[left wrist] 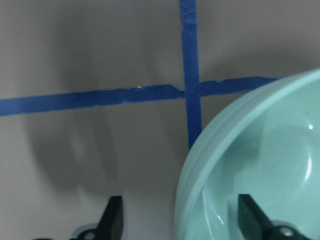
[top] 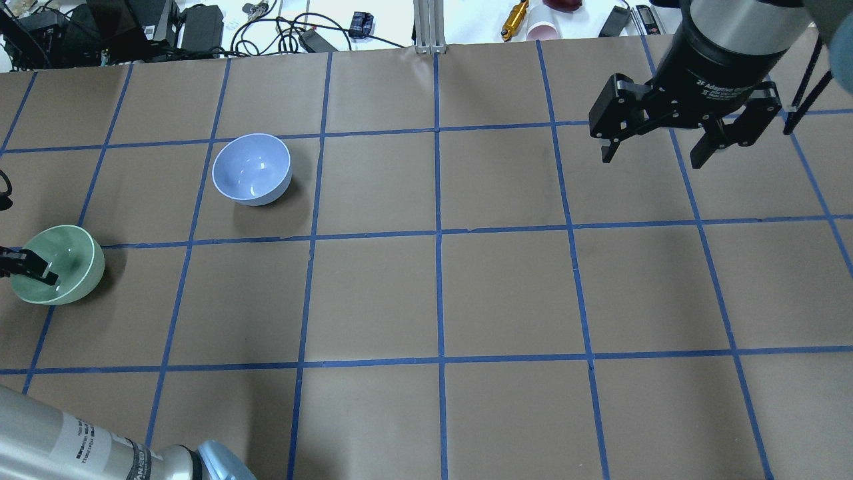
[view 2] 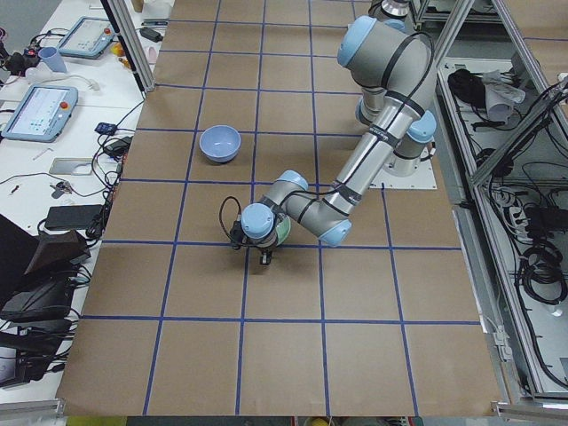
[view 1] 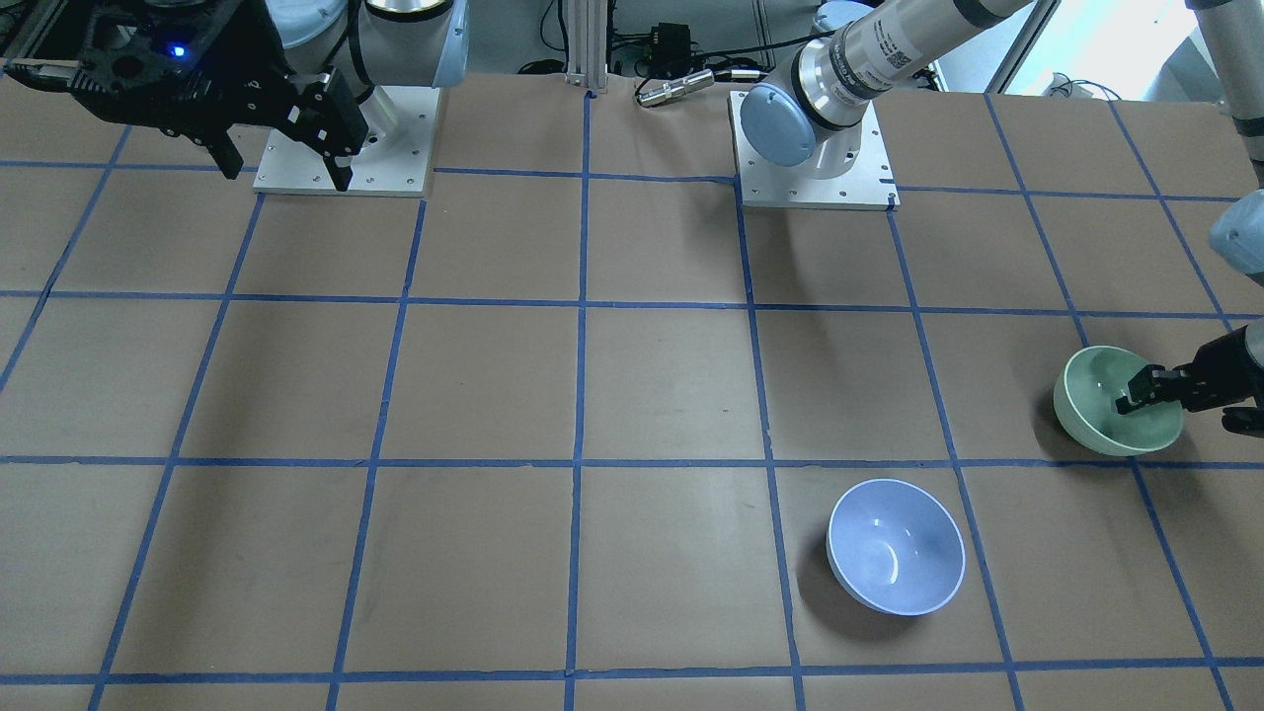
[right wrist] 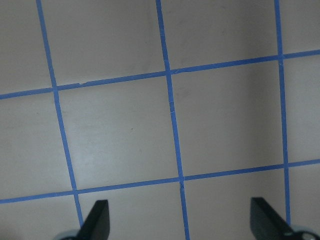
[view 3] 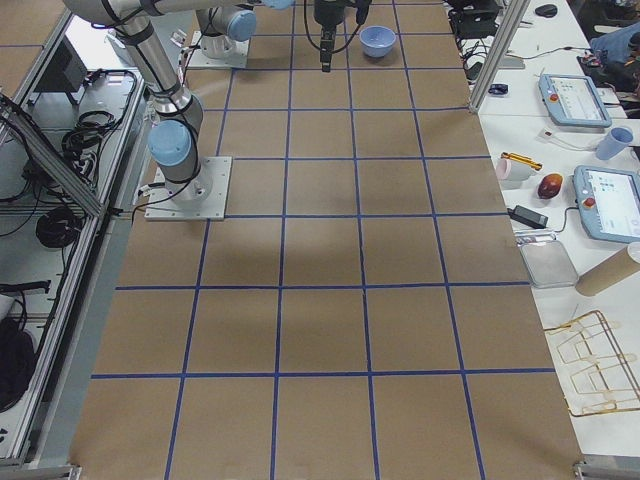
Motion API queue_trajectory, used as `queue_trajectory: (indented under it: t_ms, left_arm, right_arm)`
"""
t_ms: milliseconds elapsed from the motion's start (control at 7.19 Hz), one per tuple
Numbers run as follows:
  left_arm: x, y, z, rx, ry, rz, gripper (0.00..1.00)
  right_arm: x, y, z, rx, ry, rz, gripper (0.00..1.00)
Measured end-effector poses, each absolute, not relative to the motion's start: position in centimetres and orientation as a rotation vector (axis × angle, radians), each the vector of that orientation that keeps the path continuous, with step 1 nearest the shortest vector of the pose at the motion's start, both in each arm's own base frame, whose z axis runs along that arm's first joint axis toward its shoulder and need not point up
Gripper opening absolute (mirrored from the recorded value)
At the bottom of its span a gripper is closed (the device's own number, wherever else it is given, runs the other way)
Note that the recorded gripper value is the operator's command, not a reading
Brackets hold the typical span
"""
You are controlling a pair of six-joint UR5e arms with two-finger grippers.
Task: Stack green bowl on blue bowl
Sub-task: 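Close the left gripper on the green bowl's rim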
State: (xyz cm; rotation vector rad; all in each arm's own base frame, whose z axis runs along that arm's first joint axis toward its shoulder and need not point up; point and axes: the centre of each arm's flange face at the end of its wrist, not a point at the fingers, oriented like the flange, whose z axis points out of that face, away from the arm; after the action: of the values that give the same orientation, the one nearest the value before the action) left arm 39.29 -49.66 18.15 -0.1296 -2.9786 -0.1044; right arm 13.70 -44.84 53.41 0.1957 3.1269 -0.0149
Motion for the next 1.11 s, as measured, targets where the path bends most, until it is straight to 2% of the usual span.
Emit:
queue_trajectory:
  t_ms: [1113]
  left_arm:
    - [38.80,-49.42,18.60,-0.126,-2.942,-0.142,0.00]
  right_arm:
    - [13.70,-44.84,53.39,0.196,3.127,-0.015,1.00]
